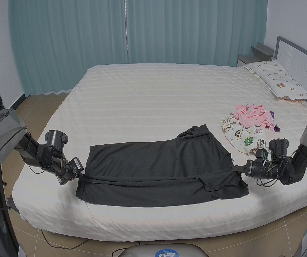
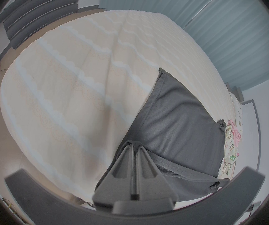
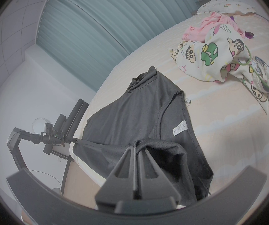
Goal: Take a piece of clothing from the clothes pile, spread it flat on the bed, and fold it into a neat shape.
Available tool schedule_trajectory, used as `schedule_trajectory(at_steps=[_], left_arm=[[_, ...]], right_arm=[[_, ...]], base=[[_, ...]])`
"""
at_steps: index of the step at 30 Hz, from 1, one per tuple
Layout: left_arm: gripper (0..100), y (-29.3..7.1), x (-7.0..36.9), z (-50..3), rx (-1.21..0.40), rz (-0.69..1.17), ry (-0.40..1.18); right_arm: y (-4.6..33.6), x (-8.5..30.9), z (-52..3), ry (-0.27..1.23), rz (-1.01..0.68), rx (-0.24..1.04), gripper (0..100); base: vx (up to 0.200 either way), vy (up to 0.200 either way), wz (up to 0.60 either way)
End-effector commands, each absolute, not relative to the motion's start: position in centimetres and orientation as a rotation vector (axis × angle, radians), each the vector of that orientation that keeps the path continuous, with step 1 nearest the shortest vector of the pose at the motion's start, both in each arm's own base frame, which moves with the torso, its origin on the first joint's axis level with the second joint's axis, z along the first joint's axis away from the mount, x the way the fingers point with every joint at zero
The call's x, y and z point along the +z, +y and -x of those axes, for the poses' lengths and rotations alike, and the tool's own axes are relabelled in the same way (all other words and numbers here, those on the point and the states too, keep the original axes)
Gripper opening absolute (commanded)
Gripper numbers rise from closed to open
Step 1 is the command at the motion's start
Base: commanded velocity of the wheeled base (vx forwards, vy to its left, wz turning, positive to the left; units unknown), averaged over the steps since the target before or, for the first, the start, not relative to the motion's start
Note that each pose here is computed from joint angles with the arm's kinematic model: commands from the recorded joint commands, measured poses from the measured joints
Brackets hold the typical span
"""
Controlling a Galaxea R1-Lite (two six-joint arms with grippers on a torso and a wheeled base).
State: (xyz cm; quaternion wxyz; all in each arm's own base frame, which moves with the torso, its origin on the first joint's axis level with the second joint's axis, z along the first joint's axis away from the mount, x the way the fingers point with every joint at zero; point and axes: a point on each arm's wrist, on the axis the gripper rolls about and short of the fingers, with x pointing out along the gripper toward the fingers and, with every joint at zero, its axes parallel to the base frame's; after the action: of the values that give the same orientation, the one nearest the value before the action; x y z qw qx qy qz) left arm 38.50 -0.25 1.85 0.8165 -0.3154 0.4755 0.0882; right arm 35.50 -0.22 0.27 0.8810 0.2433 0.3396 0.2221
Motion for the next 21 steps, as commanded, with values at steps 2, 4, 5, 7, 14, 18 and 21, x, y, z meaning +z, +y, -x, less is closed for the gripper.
schedule_trajectory(at_steps=[2, 4, 5, 7, 14, 18, 21], left_arm=[[0, -0.4, 0.8, -39.4, 0.193, 0.679, 1.023], [100, -0.4, 0.3, -39.9, 0.205, 0.697, 1.022], [100, -0.4, 0.3, -40.1, 0.209, 0.708, 1.017], [100, -0.4, 0.4, -40.3, 0.216, 0.72, 1.01], [100, 0.1, 0.6, -39.8, 0.229, 0.733, 1.017], [100, 0.7, 2.3, -38.7, 0.213, 0.762, 1.024], [100, 1.2, 4.0, -37.3, 0.169, 0.83, 1.027]], right_arm=[[-0.3, -1.3, -36.3, 0.722, -0.501, 0.425, 100], [-0.2, -2.3, -37.0, 0.728, -0.499, 0.4, 100], [0.0, -2.7, -37.2, 0.736, -0.507, 0.394, 100], [0.3, -2.7, -37.6, 0.723, -0.535, 0.365, 100], [0.1, -1.0, -37.4, 0.611, -0.658, 0.259, 100], [0.4, -0.5, -35.8, 0.634, -0.702, 0.159, 100], [1.7, 0.1, -34.2, 0.65, -0.788, 0.07, 100]], base=[[0.0, 0.0, 0.0], [0.0, 0.0, 0.0], [0.0, 0.0, 0.0], [0.0, 0.0, 0.0], [0.0, 0.0, 0.0], [0.0, 0.0, 0.0], [0.0, 0.0, 0.0]])
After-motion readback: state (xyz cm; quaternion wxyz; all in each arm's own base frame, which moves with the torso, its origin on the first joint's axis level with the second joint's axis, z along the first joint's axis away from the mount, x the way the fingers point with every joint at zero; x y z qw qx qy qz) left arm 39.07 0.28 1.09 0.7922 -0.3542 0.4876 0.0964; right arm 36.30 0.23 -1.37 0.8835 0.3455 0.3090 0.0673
